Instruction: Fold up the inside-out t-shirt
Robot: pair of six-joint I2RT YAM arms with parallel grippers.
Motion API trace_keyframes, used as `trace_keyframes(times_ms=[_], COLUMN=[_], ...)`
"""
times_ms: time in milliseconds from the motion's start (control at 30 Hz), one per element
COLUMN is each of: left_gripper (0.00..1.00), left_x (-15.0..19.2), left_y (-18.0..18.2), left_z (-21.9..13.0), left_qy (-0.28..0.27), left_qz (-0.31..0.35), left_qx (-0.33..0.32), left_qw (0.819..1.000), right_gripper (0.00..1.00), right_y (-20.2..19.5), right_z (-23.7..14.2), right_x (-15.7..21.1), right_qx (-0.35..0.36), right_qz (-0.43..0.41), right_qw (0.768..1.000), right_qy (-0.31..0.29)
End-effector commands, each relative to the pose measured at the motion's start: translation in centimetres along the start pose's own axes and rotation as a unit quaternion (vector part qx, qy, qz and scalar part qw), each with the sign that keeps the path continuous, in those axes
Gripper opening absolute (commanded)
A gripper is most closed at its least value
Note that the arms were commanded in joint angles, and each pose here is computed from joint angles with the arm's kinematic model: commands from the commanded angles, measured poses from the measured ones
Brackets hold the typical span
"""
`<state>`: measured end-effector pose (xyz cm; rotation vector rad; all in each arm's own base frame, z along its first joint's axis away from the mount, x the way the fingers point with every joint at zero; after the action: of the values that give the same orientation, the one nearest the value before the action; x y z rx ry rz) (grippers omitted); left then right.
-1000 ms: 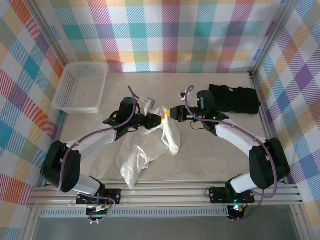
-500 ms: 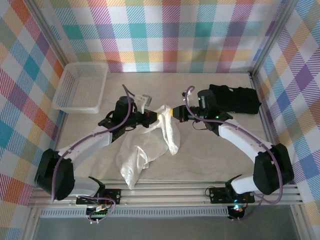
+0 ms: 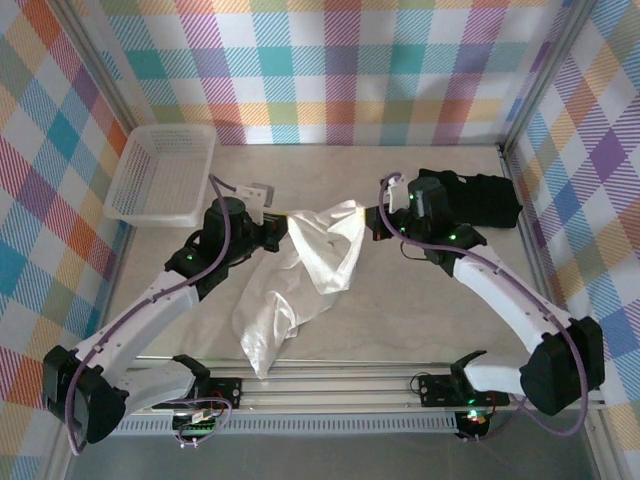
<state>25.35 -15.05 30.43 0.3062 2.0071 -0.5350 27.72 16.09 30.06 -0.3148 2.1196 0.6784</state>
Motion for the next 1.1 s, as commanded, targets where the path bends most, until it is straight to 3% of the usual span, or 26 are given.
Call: trace_keyframes(times_ms=[0, 133, 300, 433, 567, 700, 800, 933, 1067], left_gripper=[0.00, 0.00, 0.00, 0.00, 0.00, 0.00, 0.00, 0.00, 0.00], left_x=[-5.2, -11.4, -18.8, -21.3, -21.0, -18.6, -16.6, -15.6, -17.9], left_y=[2.0, 2.8, 0.7, -0.3, -0.6, -0.3, 0.8, 3.0, 6.9], left_z=[-4.3, -10.2, -18.8, -23.0, -25.5, -24.2, -21.0, -15.7, -10.8], left_qy=[-0.091, -0.184, -0.293, -0.325, -0.336, -0.295, -0.251, -0.206, -0.196], left_qz=[-0.029, -0.057, -0.042, -0.024, -0.019, -0.022, -0.024, -0.024, -0.049], left_qx=[-0.145, -0.195, -0.195, -0.211, -0.214, -0.194, -0.219, -0.276, -0.311], left_qw=[0.985, 0.962, 0.935, 0.921, 0.917, 0.935, 0.943, 0.938, 0.929], right_gripper=[0.00, 0.00, 0.00, 0.00, 0.00, 0.00, 0.00, 0.00, 0.00], right_y=[-0.8, -0.3, 3.0, 4.9, 6.1, 6.7, 6.1, 3.8, 1.6], right_z=[-5.0, -11.6, -19.8, -24.9, -27.8, -28.2, -26.5, -21.3, -16.5], right_x=[-5.0, -10.7, -15.1, -15.8, -14.5, -12.3, -11.0, -10.8, -13.4], right_qx=[0.129, 0.192, 0.188, 0.171, 0.132, 0.076, 0.059, 0.105, 0.183], right_qz=[-0.060, -0.079, -0.107, -0.122, -0.131, -0.124, -0.112, -0.102, -0.122], right_qw=[0.985, 0.954, 0.917, 0.896, 0.895, 0.913, 0.928, 0.939, 0.918], right_qy=[-0.094, -0.215, -0.336, -0.391, -0.405, -0.382, -0.351, -0.311, -0.331])
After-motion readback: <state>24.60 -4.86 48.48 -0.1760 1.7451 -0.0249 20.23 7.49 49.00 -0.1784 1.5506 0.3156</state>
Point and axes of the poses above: each hand's point on the last joint's axis, 136 mm out from that joint toward the fingers, its own z axis out along the fingers, its own y axis along the line the jaws close on, x = y × z, the point moved 9 cm from there along -z, back along the fingers, and after that the axes turned 4 degrees about z, right-handed, at the moved point
